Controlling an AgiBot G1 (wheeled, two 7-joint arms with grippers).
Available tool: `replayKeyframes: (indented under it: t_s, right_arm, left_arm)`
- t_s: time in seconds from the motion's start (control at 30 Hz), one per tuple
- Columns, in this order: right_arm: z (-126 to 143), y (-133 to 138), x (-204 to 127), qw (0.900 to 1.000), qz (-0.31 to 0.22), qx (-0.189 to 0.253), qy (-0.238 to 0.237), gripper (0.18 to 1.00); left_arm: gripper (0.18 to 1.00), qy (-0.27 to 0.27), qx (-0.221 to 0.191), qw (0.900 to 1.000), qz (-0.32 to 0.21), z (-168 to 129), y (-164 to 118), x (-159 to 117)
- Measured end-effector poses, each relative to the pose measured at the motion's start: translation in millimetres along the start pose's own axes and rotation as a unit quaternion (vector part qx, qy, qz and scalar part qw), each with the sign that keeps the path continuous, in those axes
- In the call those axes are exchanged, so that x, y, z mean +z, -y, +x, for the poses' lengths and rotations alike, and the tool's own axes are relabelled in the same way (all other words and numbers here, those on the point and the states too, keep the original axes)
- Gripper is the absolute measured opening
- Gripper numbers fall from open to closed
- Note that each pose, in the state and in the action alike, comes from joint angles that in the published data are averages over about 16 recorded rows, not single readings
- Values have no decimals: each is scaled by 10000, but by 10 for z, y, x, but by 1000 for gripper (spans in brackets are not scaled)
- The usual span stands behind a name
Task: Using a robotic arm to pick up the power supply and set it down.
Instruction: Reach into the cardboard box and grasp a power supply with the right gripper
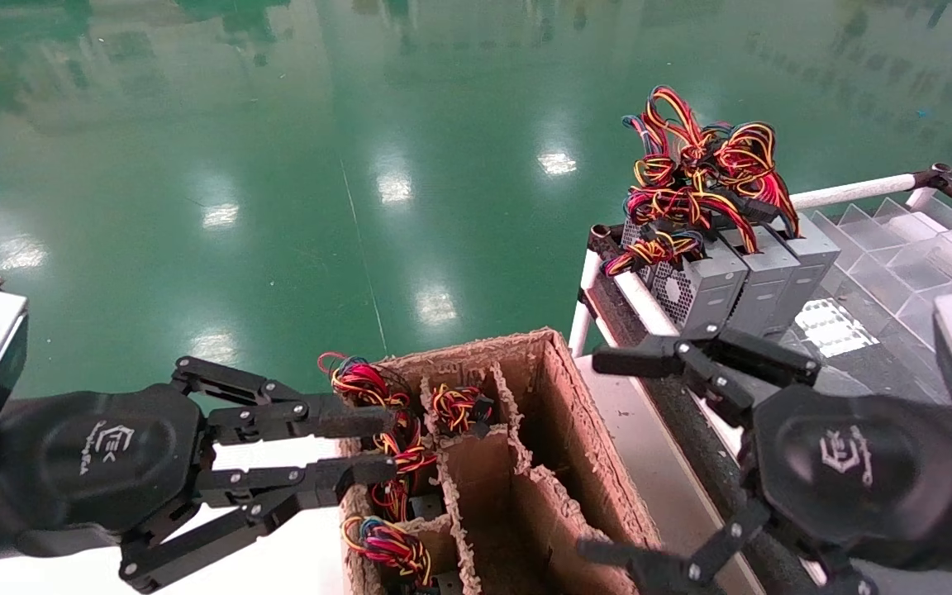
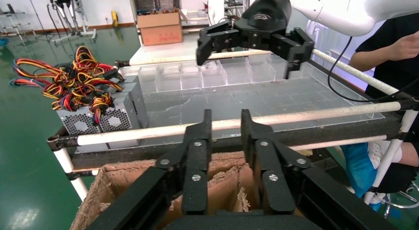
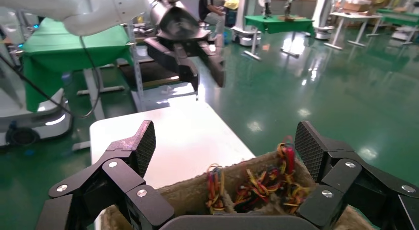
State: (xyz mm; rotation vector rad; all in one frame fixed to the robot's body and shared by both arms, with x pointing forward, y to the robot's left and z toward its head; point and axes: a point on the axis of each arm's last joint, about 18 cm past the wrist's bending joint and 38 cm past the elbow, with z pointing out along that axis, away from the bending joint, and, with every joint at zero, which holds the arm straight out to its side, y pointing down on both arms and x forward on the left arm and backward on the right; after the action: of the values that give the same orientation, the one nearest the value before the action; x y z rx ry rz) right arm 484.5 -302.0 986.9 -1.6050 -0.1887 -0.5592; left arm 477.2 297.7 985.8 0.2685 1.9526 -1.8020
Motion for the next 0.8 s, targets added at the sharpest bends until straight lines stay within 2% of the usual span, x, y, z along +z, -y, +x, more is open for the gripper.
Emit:
replayKeyframes:
  t_s: [0.33, 0.6, 0.8]
  right_arm:
    - [103, -342, 165, 9980, -471, 345, -222, 1001]
    - [118, -647, 463, 9950, -849, 485, -211, 1001]
    - [91, -786, 746, 9947, -896, 482, -119, 1001]
  left_arm:
    - [447, 0, 0, 10000, 0, 0, 0, 0]
    - [640, 0, 0, 10000, 0, -1, 0, 0]
    - [773, 0, 0, 10000, 0, -1, 0, 0]
